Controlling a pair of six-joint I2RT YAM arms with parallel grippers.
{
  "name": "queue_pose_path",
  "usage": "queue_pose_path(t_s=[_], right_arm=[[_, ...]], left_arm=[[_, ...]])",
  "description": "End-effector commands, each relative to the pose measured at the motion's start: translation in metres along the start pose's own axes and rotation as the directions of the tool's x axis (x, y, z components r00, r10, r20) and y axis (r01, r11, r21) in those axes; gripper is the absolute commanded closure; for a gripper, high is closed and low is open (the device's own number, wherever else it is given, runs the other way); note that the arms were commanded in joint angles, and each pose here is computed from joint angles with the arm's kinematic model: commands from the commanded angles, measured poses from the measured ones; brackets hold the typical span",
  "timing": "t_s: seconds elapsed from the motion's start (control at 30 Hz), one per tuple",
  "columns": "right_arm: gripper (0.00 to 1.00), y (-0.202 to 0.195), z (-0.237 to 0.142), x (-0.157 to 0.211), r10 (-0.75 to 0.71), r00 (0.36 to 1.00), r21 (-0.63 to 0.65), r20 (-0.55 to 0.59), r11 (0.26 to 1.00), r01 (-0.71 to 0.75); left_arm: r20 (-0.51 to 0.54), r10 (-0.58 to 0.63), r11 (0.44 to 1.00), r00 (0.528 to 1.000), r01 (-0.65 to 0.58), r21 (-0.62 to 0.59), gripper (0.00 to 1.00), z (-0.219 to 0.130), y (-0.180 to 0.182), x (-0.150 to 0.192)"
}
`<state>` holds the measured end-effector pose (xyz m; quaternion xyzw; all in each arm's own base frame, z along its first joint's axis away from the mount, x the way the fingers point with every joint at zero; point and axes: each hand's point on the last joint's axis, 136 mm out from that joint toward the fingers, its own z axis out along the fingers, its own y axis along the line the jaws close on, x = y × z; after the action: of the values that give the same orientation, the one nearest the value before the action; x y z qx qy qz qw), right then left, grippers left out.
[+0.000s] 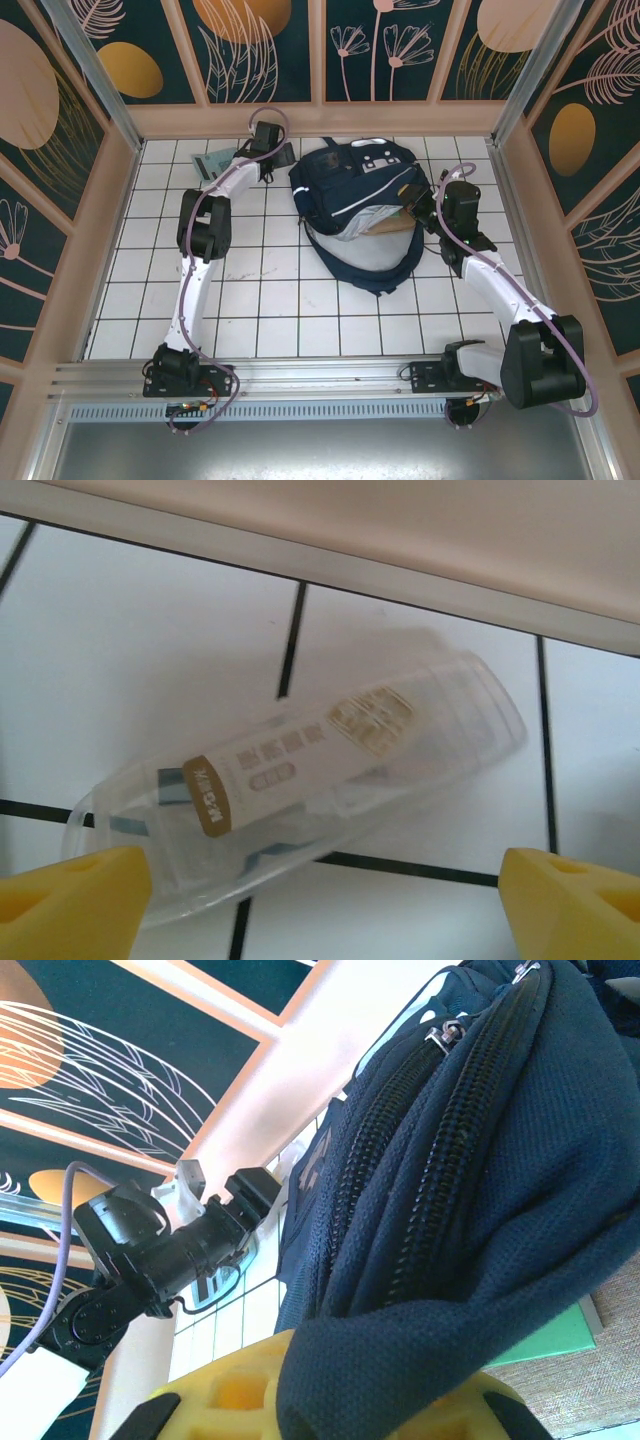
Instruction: Pack books, pencil case, and school supplies into a backpack
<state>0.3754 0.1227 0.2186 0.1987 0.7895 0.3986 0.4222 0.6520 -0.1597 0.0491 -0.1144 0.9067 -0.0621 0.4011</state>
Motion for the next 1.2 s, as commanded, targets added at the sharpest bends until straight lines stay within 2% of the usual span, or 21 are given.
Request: queue_pose_path(t_s=[0.0,0.07,0.17,0.37,0.57,0.7,0.97,1.17], right_arm=[[1.00,0.038,-0.006,-0.009,-0.051,0.998,-0.144,0.034,0.988,0.055],[1.00,0.038,-0.006,-0.009,-0.051,0.998,-0.145,0.034,0.988,0.056],[1.00,0.037,-0.006,-0.008,-0.051,0.998,-0.144,0.031,0.988,0.055],[1.00,0.036,-0.004,-0.009,-0.055,0.998,-0.138,0.033,0.989,0.059],[1.00,0.034,-0.001,-0.007,-0.053,0.998,-0.135,0.022,0.989,0.055],[1.00,0.031,0.001,-0.006,-0.047,0.999,-0.129,0.015,0.990,0.049],[1.00,0.031,0.002,-0.005,-0.046,0.999,-0.134,0.012,0.990,0.048],[1.00,0.032,0.001,-0.004,-0.046,0.999,-0.137,0.010,0.989,0.047]], left_arm=[[0.055,0.011,0.997,0.998,-0.008,-0.071,0.07,0.001,0.014,-0.016],[0.099,0.022,0.996,0.995,-0.014,-0.085,0.06,0.001,0.016,-0.026],[0.145,0.029,0.999,0.989,-0.026,-0.021,0.05,0.002,0.004,-0.038],[0.201,-0.049,0.997,0.978,0.036,0.069,0.04,0.008,-0.001,-0.058],[0.147,-0.141,0.988,0.979,0.128,0.091,0.05,0.029,0.021,-0.054],[0.098,-0.148,0.981,0.984,0.133,0.142,0.06,0.034,0.014,-0.042],[0.015,-0.151,0.952,0.988,0.141,0.271,0.09,0.017,-0.007,-0.029],[-0.040,-0.153,0.932,0.987,0.158,0.325,0.12,0.003,-0.020,-0.018]])
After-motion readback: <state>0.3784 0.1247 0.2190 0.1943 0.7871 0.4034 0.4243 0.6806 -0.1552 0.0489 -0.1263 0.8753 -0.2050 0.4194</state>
